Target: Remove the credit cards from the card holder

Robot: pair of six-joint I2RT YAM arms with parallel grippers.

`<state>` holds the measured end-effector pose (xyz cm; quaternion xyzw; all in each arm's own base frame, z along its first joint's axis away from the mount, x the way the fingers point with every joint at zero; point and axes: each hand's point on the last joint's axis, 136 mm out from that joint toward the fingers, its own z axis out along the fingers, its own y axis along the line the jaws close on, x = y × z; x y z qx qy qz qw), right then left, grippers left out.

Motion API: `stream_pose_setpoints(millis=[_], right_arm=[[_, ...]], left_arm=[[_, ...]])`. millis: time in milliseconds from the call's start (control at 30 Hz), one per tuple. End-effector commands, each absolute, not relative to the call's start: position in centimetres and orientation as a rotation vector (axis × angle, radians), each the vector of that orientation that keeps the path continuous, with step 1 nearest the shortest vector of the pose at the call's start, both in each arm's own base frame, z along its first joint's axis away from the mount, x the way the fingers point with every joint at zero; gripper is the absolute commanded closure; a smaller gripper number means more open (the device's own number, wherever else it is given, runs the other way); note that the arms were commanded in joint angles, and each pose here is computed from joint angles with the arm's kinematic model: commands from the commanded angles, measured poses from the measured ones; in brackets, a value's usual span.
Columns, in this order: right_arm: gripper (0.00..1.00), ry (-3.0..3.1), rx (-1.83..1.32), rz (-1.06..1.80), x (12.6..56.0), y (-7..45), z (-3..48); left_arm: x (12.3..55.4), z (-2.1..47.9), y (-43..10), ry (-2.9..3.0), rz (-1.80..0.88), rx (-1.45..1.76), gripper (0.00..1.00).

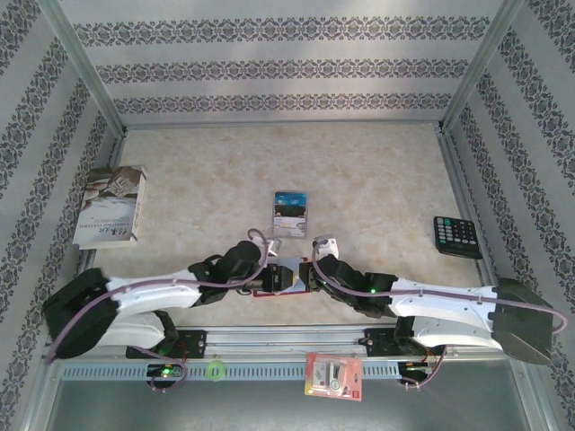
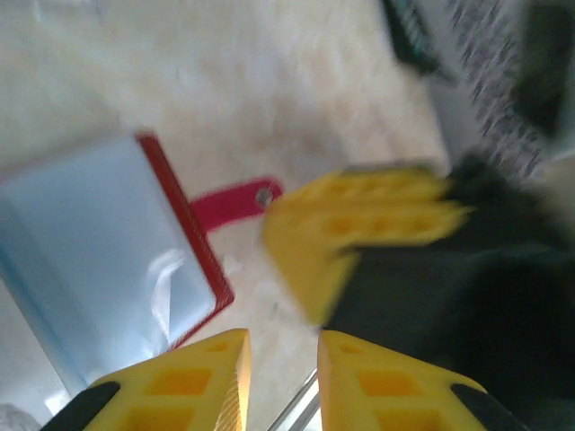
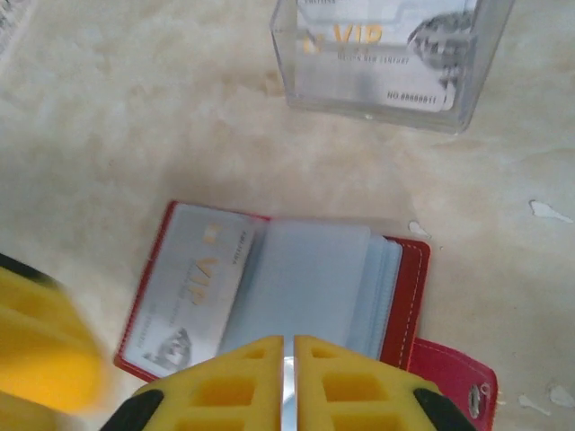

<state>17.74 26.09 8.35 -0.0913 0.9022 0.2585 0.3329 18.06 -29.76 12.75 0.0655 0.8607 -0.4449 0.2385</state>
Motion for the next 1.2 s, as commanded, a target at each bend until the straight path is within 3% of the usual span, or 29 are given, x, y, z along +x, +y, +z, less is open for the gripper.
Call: stream_pose_setpoints(millis=[0, 300, 700, 1167], right_arm=[[0.91, 2.395, -0.371, 0.741, 17.2, 28.9, 8.6], [0.95, 2.563, -0.478, 0.659, 17.3, 32.3, 5.4], [0.96, 2.664, -0.357, 0.387, 16.9, 27.0, 2.9], [0.96, 2.714, -0.255, 0.243, 16.1, 23.0, 1.0]], left_arm=[[19.5, 9.7, -24.5, 2.417, -0.945, 0.064, 0.75], [20.1, 6.3, -22.6, 2.507, -0.816, 0.055, 0.77], [20.1, 3.7, -23.0, 2.599, -0.767, 0.096, 0.88], [20.3, 3.4, -22.8, 2.6, -0.776, 0.087, 0.89]])
